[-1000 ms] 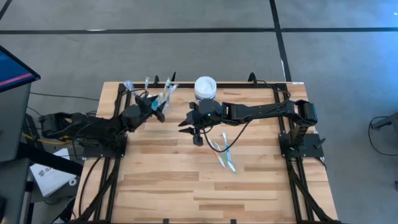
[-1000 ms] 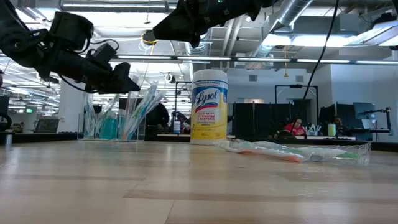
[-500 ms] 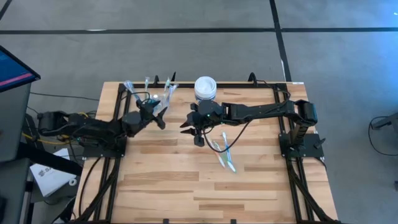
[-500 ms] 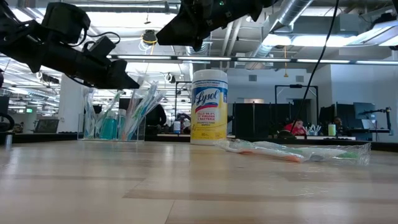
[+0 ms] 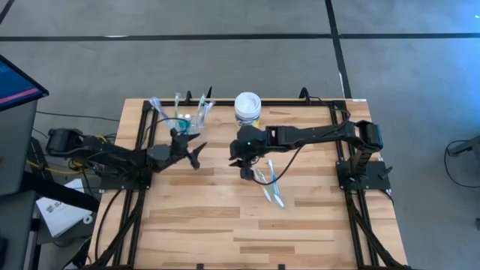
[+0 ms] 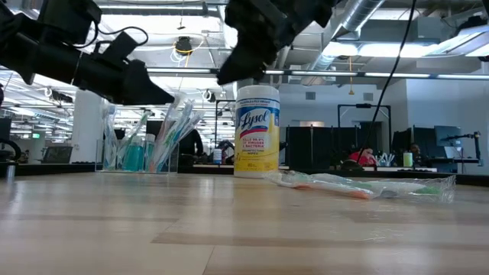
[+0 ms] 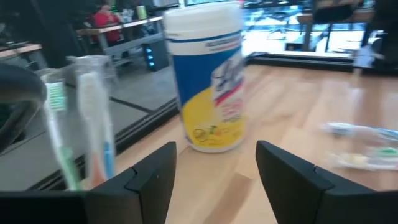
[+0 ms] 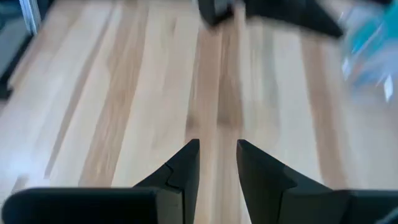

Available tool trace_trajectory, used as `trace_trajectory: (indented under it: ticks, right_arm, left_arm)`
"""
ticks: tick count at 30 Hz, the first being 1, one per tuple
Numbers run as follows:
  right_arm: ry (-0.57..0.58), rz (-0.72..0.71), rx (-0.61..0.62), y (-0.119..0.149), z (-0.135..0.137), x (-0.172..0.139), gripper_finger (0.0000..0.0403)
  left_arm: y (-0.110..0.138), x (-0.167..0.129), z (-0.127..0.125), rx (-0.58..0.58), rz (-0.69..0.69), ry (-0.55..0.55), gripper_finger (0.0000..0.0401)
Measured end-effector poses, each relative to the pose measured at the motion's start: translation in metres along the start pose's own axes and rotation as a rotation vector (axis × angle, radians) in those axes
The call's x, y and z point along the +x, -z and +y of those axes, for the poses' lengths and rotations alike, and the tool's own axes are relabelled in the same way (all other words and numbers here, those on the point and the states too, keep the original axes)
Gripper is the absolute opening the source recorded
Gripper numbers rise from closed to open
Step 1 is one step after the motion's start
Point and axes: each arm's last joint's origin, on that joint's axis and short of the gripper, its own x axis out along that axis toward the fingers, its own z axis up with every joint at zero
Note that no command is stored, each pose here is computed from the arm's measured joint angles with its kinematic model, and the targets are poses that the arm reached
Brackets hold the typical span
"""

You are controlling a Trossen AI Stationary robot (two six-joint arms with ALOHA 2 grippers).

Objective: Pick & Place toothbrushing station
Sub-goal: Put the orange toothbrush into the transparent organizer

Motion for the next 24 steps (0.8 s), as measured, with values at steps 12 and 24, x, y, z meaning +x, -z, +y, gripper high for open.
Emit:
trace_trajectory:
  ticks: [12, 24]
  right_arm:
    - [-0.035, 0.22, 0.074, 0.042, 0.019, 0.013, 0.0098]
    - [0.048, 0.282, 0.139, 0.056, 0.017, 0.016, 0.0098]
  left_arm:
    - [0.0, -0.013, -0.019, -0.072, -0.007, 0.147, 0.0214]
    - [0.0, -0.021, -0.028, -0.091, -0.004, 0.26, 0.0214]
